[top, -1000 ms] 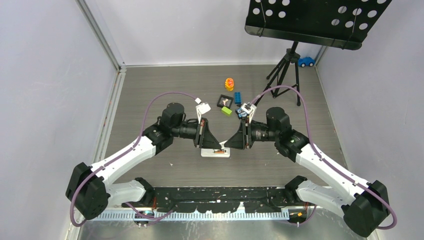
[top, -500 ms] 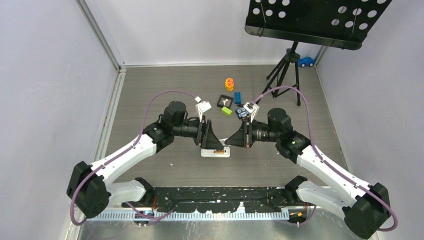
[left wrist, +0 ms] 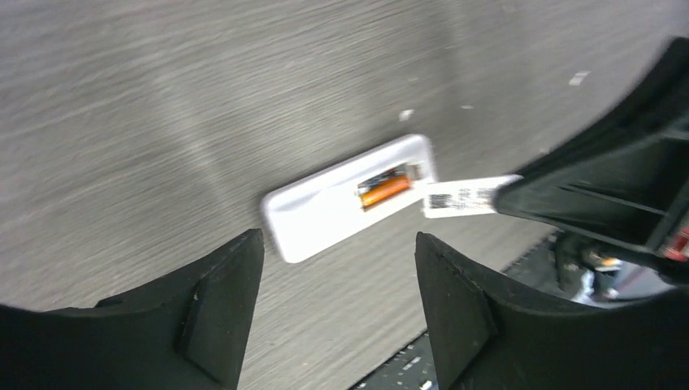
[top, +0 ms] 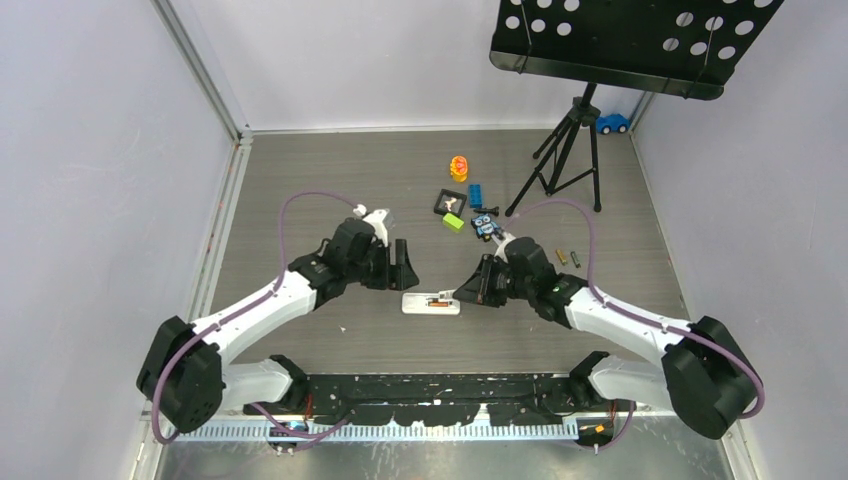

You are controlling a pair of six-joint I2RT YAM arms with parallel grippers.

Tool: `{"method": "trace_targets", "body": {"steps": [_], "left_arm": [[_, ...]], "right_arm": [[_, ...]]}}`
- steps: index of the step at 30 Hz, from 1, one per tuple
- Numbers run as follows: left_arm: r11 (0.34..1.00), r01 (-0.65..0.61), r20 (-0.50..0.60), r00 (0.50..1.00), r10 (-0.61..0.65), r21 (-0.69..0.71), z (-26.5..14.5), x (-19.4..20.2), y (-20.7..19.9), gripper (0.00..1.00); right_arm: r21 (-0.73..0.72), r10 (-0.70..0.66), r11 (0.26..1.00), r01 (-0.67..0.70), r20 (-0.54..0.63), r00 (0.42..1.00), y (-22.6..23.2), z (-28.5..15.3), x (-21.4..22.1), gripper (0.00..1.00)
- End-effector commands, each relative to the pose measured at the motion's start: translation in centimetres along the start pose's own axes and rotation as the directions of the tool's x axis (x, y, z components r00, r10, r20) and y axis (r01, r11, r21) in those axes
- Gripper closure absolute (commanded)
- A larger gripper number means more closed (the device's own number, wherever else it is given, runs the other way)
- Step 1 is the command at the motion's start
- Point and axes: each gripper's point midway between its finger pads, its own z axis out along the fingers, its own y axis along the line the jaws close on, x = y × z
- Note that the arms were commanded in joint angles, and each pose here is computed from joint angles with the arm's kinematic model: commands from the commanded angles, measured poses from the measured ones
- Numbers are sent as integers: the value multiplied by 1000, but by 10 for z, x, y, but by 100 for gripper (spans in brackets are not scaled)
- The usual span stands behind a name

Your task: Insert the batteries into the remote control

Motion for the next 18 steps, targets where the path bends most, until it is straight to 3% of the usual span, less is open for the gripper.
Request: {"method": "trace_targets", "body": {"steps": [1,10,18], "left_arm": [[981,58,5,998,-58,-183,12,18,44,32],[974,72,-37,996,-82,-214,33,42,64,43],[984,77,-63,994,-88,-160,40,50,58,48]], "right_arm": [[-38,76,997,-72,130,989,9,11,-19,100],[-7,71,997,-71,59,996,5,31,-14,100],[-40,98,994,-98,19,995,11,41,-10,100]]}}
